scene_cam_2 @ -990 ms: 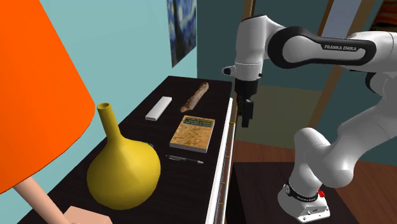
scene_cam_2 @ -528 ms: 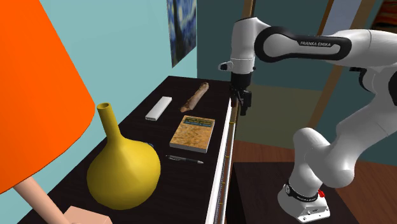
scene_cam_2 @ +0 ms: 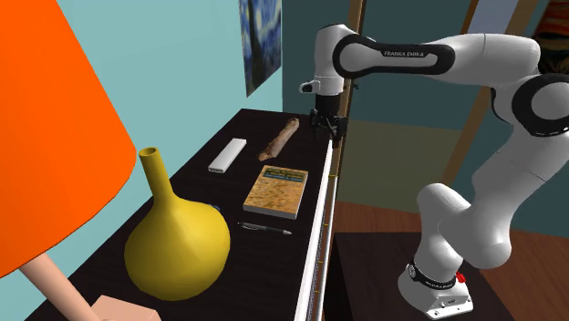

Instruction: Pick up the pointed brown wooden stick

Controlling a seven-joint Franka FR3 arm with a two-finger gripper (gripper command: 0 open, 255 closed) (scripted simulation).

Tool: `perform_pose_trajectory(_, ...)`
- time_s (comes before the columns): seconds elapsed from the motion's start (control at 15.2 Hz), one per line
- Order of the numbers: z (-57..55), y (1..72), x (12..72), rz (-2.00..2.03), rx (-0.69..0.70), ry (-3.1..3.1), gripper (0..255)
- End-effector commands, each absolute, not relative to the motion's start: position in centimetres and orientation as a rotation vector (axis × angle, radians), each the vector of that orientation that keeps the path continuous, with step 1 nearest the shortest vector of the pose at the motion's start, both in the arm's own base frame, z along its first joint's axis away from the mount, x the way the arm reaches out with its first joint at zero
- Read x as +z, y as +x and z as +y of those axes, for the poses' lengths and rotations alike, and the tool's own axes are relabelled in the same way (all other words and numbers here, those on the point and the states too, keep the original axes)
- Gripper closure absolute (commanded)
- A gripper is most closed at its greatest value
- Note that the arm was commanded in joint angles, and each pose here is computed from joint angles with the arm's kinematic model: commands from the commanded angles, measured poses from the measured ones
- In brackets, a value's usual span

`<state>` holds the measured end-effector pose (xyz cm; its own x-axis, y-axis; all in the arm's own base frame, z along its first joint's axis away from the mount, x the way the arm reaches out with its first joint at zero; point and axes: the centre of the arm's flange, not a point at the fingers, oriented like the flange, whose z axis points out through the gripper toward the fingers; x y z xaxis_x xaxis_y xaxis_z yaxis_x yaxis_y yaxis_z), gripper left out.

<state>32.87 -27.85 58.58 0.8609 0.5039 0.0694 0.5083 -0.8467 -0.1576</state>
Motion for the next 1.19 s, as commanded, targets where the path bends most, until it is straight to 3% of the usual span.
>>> perform_pose_trajectory(0.0, -30.3, 33.9, 58.2, -0.906, -0.045, -2.827, 0)
perform_pose_trajectory(1.12, -44.0, 47.7, 55.1, -1.638, -0.098, -2.453, 0)
